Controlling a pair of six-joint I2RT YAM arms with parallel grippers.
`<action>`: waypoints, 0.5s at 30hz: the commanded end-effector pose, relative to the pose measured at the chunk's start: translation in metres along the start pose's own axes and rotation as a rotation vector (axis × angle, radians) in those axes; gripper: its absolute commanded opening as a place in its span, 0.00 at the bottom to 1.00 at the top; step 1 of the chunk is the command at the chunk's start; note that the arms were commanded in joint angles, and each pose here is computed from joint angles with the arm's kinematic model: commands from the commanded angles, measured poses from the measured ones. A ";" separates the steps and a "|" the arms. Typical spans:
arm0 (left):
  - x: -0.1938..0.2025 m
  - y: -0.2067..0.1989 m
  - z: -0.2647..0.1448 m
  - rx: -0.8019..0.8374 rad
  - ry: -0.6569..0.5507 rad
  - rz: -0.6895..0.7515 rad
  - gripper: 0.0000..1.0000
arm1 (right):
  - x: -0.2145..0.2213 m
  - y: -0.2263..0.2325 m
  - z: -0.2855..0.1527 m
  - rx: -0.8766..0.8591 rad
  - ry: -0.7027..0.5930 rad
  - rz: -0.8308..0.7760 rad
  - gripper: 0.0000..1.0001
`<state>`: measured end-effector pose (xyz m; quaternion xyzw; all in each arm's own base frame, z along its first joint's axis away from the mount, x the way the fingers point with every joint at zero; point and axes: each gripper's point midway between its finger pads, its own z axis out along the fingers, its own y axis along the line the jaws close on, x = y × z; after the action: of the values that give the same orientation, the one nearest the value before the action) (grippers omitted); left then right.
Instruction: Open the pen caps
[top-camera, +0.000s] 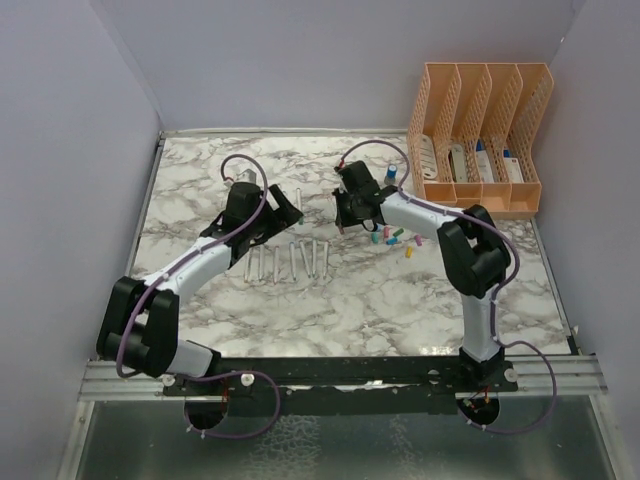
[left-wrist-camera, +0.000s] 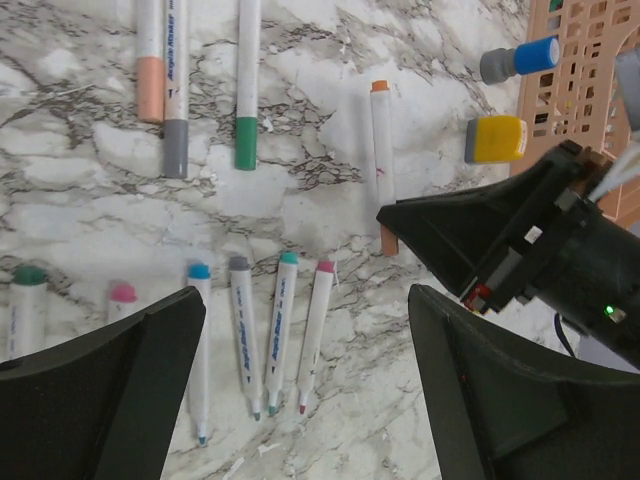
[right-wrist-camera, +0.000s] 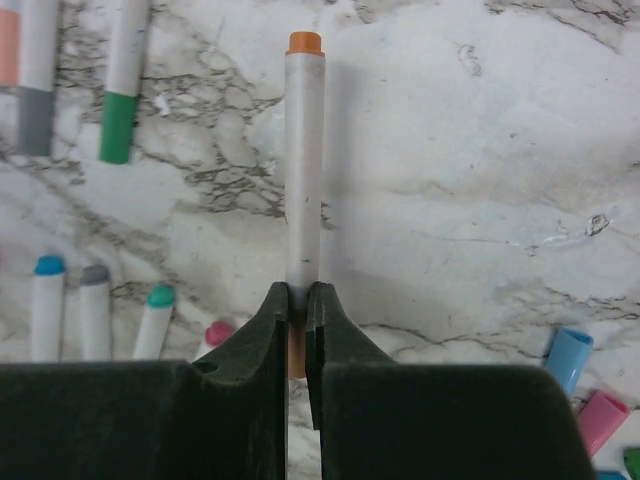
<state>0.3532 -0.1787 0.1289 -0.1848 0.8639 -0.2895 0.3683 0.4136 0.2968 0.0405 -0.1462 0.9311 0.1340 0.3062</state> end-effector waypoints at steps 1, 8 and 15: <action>-0.018 -0.044 0.013 0.146 -0.021 -0.018 0.85 | -0.031 0.037 -0.037 -0.177 -0.120 0.015 0.01; -0.018 -0.061 0.035 0.148 -0.032 -0.005 0.82 | -0.027 0.067 -0.066 -0.351 -0.124 0.145 0.01; -0.005 -0.073 0.051 0.156 -0.025 0.000 0.78 | -0.032 0.087 -0.092 -0.479 -0.151 0.252 0.01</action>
<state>0.3923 -0.2380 0.1406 -0.1588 0.8460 -0.3441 0.3751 0.3689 0.3321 0.1051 -0.1029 0.8907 0.3183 0.3078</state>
